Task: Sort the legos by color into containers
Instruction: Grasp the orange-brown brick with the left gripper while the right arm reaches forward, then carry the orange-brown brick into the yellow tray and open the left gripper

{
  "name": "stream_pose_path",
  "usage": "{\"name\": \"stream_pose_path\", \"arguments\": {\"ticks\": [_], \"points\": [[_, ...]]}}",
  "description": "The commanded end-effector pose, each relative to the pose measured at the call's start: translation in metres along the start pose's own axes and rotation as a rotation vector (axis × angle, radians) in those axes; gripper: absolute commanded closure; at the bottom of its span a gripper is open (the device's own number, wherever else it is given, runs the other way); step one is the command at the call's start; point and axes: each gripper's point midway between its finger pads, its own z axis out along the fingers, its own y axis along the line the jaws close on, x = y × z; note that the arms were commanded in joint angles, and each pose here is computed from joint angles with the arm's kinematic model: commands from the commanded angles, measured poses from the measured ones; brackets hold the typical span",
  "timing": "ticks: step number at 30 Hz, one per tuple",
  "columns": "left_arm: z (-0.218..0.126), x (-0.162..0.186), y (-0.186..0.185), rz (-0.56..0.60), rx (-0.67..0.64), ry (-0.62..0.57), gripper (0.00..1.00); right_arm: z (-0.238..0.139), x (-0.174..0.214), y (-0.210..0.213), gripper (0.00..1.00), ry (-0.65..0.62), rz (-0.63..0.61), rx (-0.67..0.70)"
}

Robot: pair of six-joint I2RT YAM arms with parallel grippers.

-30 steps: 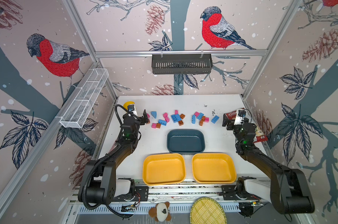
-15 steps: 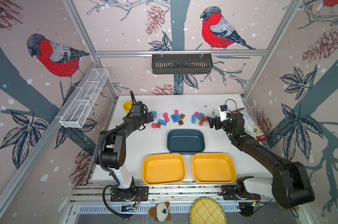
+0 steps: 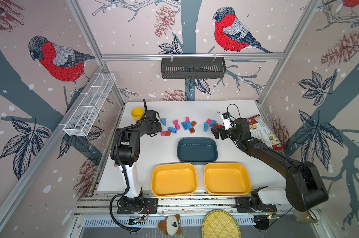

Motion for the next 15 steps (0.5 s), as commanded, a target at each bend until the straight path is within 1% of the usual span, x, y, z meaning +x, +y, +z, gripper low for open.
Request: {"name": "stream_pose_path", "arguments": {"ticks": [1,3,8,9,13,15], "points": [[0.005,0.002,0.003,-0.021,-0.02,0.017,0.44,0.001,-0.002,0.009,0.01,0.003,0.016,-0.04],[0.007,0.003,0.003,-0.021,-0.021,0.024,0.53,0.0,0.001,0.01,0.0,0.011,0.02,-0.05],[0.003,-0.001,0.0,-0.016,-0.012,0.021,0.72,-0.001,0.0,0.012,0.01,0.015,0.019,-0.055],[0.0,0.0,-0.002,-0.014,-0.008,0.024,0.74,-0.001,0.0,0.012,0.0,0.017,0.018,-0.055],[-0.018,0.0,-0.006,0.002,-0.007,0.024,0.73,-0.001,0.0,0.012,0.01,0.017,0.02,-0.059],[-0.034,0.002,-0.01,0.022,-0.004,0.026,0.72,-0.001,-0.002,0.013,0.01,0.012,0.021,-0.061]]}}
